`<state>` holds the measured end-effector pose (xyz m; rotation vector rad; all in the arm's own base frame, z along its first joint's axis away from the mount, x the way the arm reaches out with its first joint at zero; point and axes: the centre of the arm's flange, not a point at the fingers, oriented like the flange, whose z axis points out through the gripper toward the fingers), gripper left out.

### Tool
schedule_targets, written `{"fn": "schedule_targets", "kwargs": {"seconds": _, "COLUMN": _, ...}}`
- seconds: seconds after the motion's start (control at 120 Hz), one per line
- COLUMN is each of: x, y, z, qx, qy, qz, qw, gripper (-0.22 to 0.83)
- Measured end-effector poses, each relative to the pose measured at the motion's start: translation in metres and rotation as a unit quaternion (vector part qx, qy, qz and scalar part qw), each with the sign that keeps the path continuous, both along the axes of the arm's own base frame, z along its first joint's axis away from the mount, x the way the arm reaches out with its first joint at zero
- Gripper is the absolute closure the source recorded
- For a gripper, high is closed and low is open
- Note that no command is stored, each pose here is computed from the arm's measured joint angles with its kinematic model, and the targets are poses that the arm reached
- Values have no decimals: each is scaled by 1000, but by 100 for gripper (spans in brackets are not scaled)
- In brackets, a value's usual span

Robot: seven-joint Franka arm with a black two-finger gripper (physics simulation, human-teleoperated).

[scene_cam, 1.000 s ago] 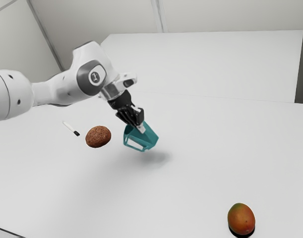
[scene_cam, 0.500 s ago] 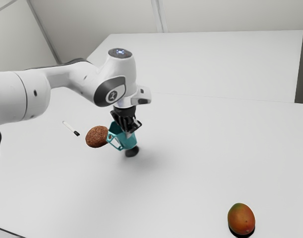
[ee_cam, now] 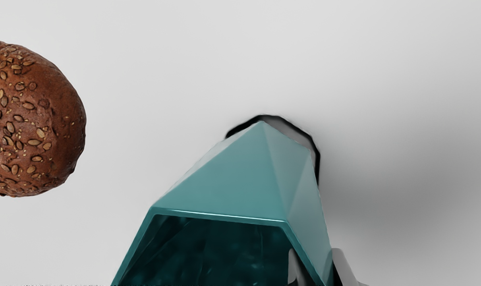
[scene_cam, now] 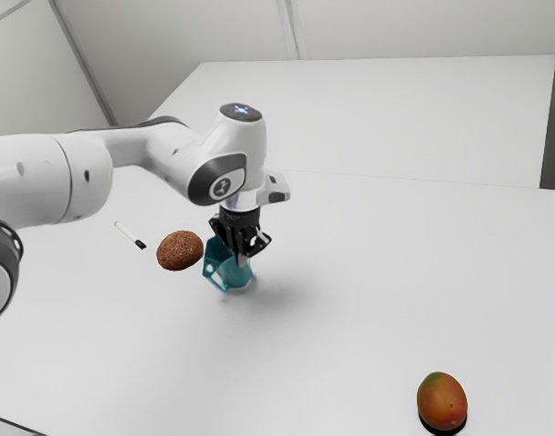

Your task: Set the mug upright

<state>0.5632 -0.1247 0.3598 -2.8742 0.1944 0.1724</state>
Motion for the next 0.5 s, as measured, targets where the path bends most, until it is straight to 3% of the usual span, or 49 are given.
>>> {"fn": "schedule_targets", "kwargs": {"seconds": 0.267, "x": 0, "y": 0, "z": -4, "qx": 2, "qy": -2, "qz": 31, "qw": 1000, "gripper": 78}}
{"fn": "schedule_targets", "kwargs": {"seconds": 0.392, "x": -1, "y": -1, "z": -6, "qx": 0, "qy": -3, "qz": 45, "qw": 999, "gripper": 71}}
{"fn": "schedule_targets", "kwargs": {"seconds": 0.5, "x": -1, "y": -2, "z": -6, "qx": -4, "qy": -3, "qz": 57, "qw": 998, "gripper": 60}}
